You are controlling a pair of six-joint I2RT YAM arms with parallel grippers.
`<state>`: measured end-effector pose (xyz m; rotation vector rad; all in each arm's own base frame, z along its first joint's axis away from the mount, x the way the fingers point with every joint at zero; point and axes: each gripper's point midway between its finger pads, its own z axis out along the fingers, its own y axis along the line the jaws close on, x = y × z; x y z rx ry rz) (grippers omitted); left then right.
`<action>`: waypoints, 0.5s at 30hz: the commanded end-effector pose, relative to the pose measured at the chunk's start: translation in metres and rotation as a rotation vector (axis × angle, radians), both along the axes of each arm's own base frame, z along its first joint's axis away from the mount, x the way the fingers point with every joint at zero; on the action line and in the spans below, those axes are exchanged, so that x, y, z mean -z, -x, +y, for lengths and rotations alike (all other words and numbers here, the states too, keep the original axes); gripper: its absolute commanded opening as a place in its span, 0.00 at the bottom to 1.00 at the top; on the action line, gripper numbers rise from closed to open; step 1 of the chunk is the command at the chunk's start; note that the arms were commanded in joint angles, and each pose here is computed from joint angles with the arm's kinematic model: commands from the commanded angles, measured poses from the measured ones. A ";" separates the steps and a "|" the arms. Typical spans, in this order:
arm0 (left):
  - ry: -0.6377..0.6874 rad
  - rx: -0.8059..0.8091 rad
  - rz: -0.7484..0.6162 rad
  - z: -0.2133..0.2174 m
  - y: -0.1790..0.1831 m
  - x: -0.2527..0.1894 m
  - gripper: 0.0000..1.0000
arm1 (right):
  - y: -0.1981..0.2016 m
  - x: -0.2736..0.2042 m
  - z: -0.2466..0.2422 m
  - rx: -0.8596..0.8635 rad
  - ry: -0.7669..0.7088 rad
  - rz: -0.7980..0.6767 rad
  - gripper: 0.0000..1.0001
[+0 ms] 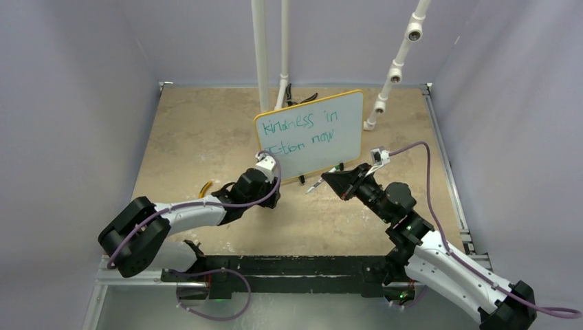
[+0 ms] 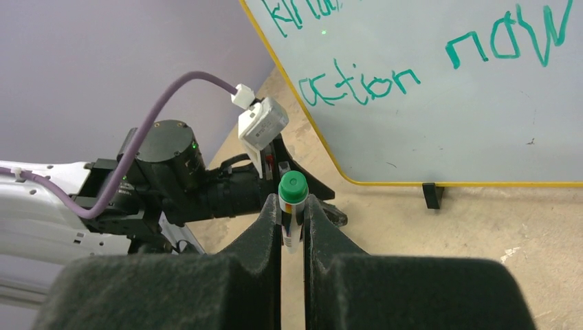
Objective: Write a sentence on the whiteboard
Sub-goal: Pick up the pen cap from the center of the board.
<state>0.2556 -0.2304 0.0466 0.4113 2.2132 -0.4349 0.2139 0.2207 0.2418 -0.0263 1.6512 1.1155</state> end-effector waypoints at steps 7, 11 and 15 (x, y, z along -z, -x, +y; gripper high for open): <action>0.038 0.028 0.011 -0.003 0.007 0.006 0.51 | -0.002 -0.022 -0.004 0.021 -0.024 -0.047 0.01; 0.034 0.023 0.040 0.002 0.015 0.012 0.51 | -0.001 -0.020 -0.004 0.022 -0.023 -0.042 0.01; 0.031 0.019 0.058 0.008 0.022 0.017 0.51 | -0.001 -0.019 -0.003 0.019 -0.027 -0.040 0.01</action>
